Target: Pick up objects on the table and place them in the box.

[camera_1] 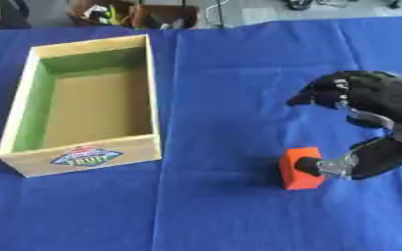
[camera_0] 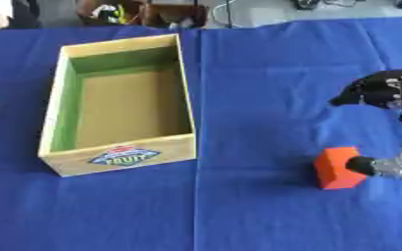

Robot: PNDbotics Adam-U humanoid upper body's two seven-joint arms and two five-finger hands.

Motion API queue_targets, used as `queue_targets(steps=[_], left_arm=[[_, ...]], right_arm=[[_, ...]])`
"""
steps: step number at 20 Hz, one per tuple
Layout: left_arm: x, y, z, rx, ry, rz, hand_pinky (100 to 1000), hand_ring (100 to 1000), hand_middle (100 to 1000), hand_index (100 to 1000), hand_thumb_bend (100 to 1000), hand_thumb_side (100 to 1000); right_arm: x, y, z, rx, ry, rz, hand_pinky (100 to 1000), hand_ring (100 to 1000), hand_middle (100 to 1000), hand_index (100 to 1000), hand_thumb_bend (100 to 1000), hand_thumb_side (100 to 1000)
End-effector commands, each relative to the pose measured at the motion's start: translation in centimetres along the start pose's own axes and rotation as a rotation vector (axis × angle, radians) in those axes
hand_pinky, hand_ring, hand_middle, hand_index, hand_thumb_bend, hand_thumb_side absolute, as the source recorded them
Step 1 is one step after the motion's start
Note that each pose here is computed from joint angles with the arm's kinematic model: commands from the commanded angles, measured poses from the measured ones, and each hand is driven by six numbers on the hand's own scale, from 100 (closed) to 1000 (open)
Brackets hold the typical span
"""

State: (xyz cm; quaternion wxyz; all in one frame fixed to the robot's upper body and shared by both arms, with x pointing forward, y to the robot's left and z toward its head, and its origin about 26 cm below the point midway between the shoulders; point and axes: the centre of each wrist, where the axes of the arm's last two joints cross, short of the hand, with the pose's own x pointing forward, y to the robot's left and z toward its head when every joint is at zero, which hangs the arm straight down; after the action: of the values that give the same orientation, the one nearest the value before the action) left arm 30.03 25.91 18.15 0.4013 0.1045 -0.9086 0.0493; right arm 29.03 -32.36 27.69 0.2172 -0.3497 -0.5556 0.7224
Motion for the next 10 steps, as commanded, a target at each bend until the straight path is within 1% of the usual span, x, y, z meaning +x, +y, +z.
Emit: queue_targets(steps=[1,5,7,10], left_arm=[[0.6,0.2,-0.2,-0.013,-0.026,-0.012,626,749,746,782,100,976],[0.6,0.1,-0.2,-0.016,-0.027,-0.009,626,750,747,782,100,976],[0.6,0.1,-0.3,-0.017,-0.027,-0.008,626,750,747,782,100,976],[0.6,0.0,-0.3,-0.021,-0.027,-0.005,626,750,747,781,100,976]], right_arm=[[0.1,-0.8,0.5,0.064,-0.009,0.033,898,898,821,972,498,856],[0.3,-0.1,0.4,0.108,-0.007,0.008,895,894,812,971,473,831],[0.4,0.1,0.3,0.121,0.009,0.011,890,891,806,961,458,827],[0.7,0.7,0.0,0.146,0.017,0.015,882,885,791,953,464,831]])
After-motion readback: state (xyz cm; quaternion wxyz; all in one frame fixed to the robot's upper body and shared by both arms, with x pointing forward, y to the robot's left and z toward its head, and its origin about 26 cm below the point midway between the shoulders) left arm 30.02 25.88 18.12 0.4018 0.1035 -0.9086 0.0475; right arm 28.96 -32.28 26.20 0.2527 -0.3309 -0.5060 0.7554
